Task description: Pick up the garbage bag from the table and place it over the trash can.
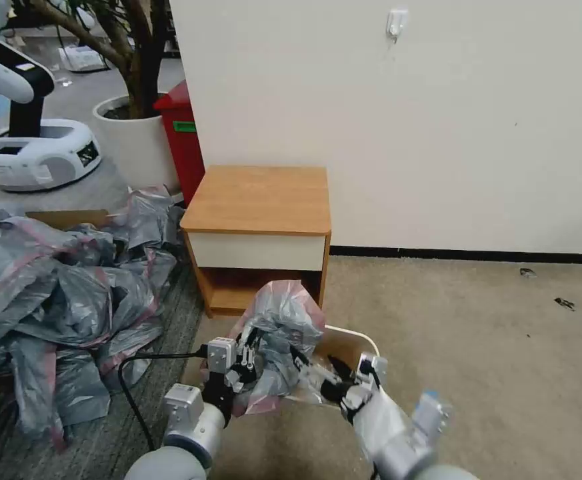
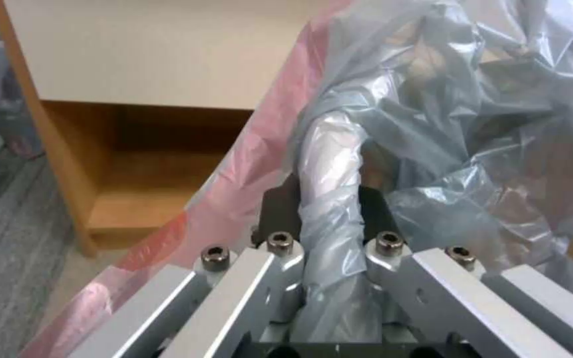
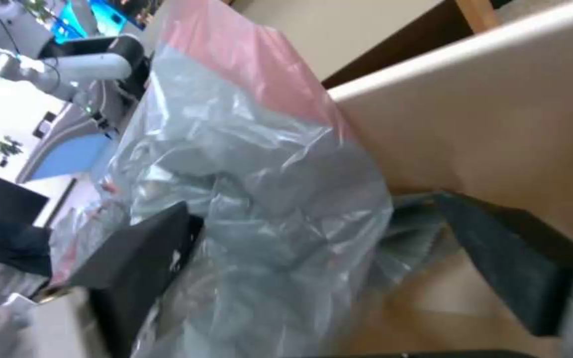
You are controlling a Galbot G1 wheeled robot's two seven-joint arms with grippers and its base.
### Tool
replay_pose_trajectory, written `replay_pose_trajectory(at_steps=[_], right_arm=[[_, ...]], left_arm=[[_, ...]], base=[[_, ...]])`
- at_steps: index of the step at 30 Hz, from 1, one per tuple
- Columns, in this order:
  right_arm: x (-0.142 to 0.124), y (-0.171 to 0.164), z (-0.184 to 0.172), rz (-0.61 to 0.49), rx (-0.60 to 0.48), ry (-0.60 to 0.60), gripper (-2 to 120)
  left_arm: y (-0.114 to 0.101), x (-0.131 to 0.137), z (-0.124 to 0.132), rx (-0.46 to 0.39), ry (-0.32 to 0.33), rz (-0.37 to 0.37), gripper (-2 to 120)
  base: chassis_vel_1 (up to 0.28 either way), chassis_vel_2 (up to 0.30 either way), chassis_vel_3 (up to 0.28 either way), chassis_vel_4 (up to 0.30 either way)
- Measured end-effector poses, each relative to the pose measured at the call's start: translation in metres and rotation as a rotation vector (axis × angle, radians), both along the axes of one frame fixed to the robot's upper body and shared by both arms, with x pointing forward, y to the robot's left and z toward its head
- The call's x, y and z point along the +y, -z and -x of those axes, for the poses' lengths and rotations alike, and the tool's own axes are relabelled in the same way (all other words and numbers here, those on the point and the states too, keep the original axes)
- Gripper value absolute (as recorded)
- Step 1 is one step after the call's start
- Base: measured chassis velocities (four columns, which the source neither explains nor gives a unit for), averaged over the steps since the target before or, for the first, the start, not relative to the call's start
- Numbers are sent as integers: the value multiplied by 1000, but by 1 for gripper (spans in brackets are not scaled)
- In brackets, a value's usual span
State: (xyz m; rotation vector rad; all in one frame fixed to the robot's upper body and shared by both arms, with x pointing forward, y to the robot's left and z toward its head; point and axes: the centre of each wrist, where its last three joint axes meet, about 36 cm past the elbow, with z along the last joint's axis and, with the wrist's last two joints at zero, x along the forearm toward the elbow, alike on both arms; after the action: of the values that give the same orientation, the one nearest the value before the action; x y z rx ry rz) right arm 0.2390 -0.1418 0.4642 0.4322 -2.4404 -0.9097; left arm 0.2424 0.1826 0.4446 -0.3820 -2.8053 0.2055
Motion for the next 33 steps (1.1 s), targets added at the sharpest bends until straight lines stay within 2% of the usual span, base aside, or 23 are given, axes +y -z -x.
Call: replay_pose_trajectory(at_steps=[4, 8, 10, 12, 13, 15, 17, 20, 22, 24, 30, 33], right_arm=[[7, 4, -10, -14, 2, -13, 75], [8, 6, -11, -17, 1, -19, 65], [8, 6, -11, -20, 0, -21, 54], [8, 6, -11, -20, -1, -22, 51], [8, 6, -10, -23, -5, -22, 44], [8, 7, -9, -27, -13, -24, 34], [8, 7, -9, -26, -19, -22, 30], [9, 6, -9, -23, -42, -7, 16], [9, 6, -9, -19, -46, -6, 13], [8, 5, -7, -7, -60, -9, 1], [4, -1, 0, -25, -80, -1, 0], [-2, -16, 8, -33, -105, -8, 0]], left_arm=[[-4, -2, 1, 2, 7, 33, 7], [-8, -3, 0, 5, 12, 58, 7], [-11, -2, 0, 16, 14, 79, 7], [-12, -2, 0, 21, 12, 87, 7], [-13, -1, 0, 29, 8, 96, 7], [-15, 0, 0, 37, 5, 102, 7], [-16, 1, 0, 40, 4, 106, 7], [-17, 3, 1, 48, -3, 109, 7], [-17, 4, 2, 50, -5, 108, 7], [-17, 5, 2, 54, -11, 109, 7], [-17, 6, 2, 59, -14, 106, 7], [-16, 7, 2, 69, -15, 95, 7]], base=[[0, 0, 0, 0], [0, 0, 0, 0], [0, 0, 0, 0], [0, 0, 0, 0], [0, 0, 0, 0], [0, 0, 0, 0], [0, 0, 0, 0], [0, 0, 0, 0], [0, 0, 0, 0], [0, 0, 0, 0], [0, 0, 0, 0], [0, 0, 0, 0]])
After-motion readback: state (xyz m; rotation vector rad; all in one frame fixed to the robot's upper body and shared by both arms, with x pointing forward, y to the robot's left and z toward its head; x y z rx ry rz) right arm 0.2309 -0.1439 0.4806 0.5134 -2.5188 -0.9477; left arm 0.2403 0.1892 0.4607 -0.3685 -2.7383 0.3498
